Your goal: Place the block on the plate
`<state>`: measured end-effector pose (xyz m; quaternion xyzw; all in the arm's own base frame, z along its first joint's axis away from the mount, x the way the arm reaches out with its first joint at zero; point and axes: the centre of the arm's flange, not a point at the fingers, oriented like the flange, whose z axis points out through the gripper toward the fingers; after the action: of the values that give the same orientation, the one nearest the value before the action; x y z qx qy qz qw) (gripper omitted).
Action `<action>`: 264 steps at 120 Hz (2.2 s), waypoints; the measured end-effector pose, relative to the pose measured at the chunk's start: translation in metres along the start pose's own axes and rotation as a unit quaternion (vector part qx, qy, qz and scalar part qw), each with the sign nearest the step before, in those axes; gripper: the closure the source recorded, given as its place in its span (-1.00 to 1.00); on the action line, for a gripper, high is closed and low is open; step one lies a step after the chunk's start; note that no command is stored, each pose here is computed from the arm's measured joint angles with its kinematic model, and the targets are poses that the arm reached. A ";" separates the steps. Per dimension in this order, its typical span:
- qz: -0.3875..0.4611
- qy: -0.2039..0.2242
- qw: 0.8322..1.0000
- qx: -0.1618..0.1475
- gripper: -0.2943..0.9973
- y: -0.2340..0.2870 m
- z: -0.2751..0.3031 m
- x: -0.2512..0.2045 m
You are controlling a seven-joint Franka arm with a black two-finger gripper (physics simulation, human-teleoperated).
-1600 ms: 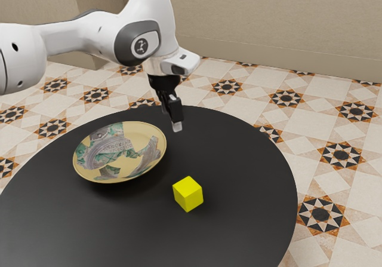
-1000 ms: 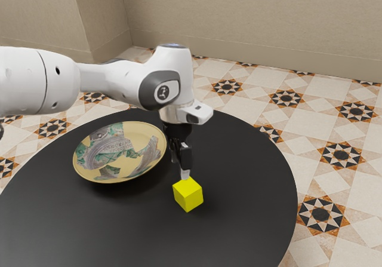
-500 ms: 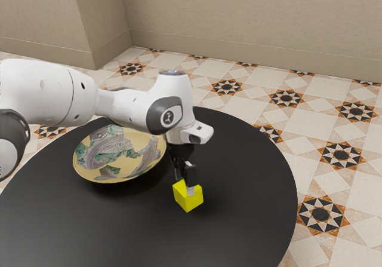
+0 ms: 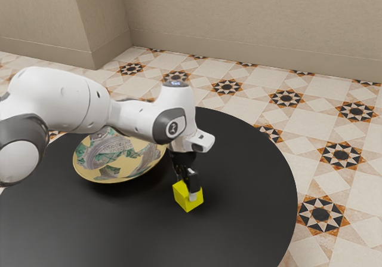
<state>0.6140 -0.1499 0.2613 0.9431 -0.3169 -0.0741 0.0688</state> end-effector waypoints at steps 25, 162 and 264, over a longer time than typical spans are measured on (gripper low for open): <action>0.000 0.003 1.000 0.002 -0.43 -0.002 0.012 0.005; -0.097 0.105 0.988 0.053 -0.01 -0.093 -0.135 -0.077; -0.184 0.058 0.980 0.040 -0.37 -0.178 -0.090 -0.141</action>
<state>0.6239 0.0836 0.3317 0.9900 -0.1358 -0.0183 0.0345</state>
